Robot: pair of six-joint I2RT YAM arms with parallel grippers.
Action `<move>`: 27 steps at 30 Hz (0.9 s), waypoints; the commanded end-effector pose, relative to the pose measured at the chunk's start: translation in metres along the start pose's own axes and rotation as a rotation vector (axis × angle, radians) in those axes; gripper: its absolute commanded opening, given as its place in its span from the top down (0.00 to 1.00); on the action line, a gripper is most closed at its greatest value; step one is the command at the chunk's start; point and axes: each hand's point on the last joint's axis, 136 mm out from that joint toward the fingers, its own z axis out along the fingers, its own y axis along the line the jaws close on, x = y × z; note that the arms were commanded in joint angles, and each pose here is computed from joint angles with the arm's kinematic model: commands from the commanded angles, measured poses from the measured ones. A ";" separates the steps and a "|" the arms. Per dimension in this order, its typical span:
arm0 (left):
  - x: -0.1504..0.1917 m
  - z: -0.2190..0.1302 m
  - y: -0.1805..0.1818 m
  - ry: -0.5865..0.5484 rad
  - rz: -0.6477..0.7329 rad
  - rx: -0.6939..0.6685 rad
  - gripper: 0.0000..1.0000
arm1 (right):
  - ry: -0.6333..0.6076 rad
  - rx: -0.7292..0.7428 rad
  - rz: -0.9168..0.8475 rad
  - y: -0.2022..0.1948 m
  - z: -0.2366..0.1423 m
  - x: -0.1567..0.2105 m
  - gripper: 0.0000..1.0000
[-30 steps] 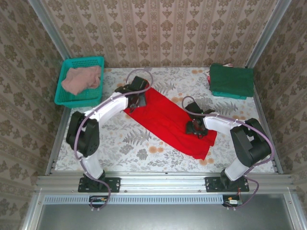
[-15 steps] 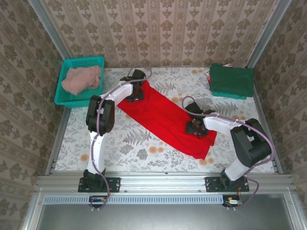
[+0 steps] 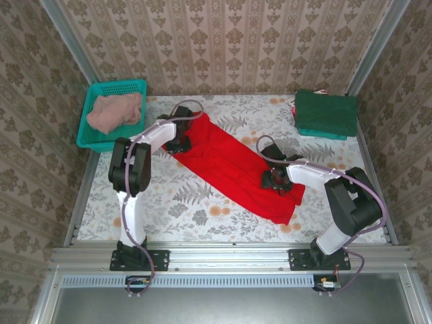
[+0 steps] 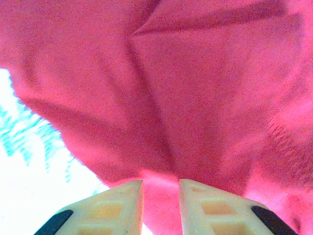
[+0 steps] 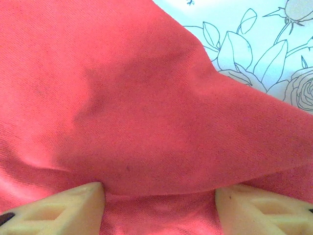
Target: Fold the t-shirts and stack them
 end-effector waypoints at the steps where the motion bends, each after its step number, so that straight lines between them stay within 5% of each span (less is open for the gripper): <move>1: -0.002 -0.034 0.022 -0.054 -0.027 -0.016 0.72 | 0.012 -0.002 0.021 -0.003 0.002 0.004 0.37; 9: 0.010 -0.051 0.031 -0.105 -0.098 0.068 0.66 | 0.009 0.005 0.018 -0.003 0.001 0.003 0.37; 15: 0.003 -0.072 -0.057 -0.188 0.011 0.219 0.44 | -0.011 0.003 0.017 -0.003 -0.008 -0.002 0.37; 21: 0.007 -0.008 -0.055 -0.131 -0.158 0.281 0.39 | -0.094 -0.042 0.003 0.008 -0.032 -0.028 0.36; 27: -0.022 0.027 -0.073 -0.087 -0.148 0.314 0.41 | -0.004 -0.015 -0.023 0.016 -0.016 -0.009 0.36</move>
